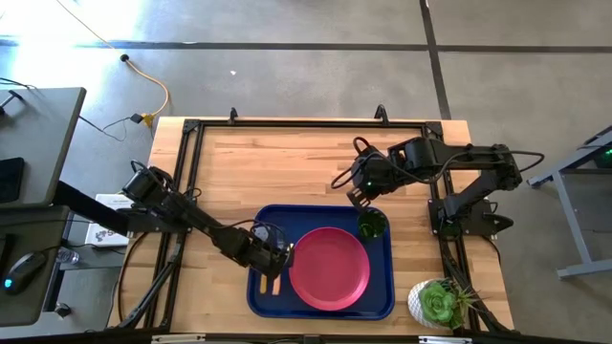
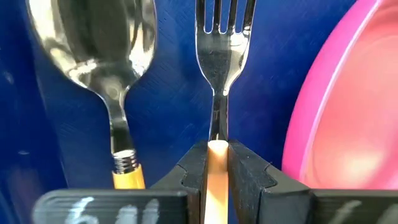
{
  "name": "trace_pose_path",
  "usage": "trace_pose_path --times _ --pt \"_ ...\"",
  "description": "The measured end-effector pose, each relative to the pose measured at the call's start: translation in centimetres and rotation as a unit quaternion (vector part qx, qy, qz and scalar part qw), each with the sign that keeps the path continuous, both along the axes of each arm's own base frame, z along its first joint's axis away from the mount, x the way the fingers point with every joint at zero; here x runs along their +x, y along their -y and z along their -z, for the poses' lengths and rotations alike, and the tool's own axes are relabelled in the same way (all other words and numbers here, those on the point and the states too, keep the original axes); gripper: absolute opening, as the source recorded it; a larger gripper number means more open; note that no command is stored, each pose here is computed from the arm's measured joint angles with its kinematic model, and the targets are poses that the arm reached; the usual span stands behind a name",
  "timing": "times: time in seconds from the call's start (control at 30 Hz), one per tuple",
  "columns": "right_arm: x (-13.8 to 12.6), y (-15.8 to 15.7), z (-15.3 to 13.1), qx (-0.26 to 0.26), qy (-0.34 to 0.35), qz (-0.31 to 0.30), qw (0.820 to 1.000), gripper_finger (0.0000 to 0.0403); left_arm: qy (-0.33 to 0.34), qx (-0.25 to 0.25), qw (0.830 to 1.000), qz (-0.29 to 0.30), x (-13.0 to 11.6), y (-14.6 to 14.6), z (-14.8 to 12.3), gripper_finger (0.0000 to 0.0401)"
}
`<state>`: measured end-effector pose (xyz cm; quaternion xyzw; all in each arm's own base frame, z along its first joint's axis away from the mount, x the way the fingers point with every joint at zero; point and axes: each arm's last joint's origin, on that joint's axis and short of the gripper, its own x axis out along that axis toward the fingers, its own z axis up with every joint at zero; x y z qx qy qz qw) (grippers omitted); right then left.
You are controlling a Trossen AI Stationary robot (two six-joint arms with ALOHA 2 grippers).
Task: Pick and place plate/cup/fork/spoon on tray
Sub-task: Put the yellow fork on the serving tray between the yellow spoon and pink plate
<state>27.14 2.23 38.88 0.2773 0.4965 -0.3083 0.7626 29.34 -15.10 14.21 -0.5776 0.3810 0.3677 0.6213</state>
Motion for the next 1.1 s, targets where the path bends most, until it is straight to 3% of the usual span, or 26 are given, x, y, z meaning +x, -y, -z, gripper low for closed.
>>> trace_pose_path --times 1.1 --pt "0.0 0.01 0.0 -0.005 -0.002 -0.011 1.0 0.0063 -0.015 -0.009 1.0 -0.003 0.18 -0.54 0.26 0.0071"
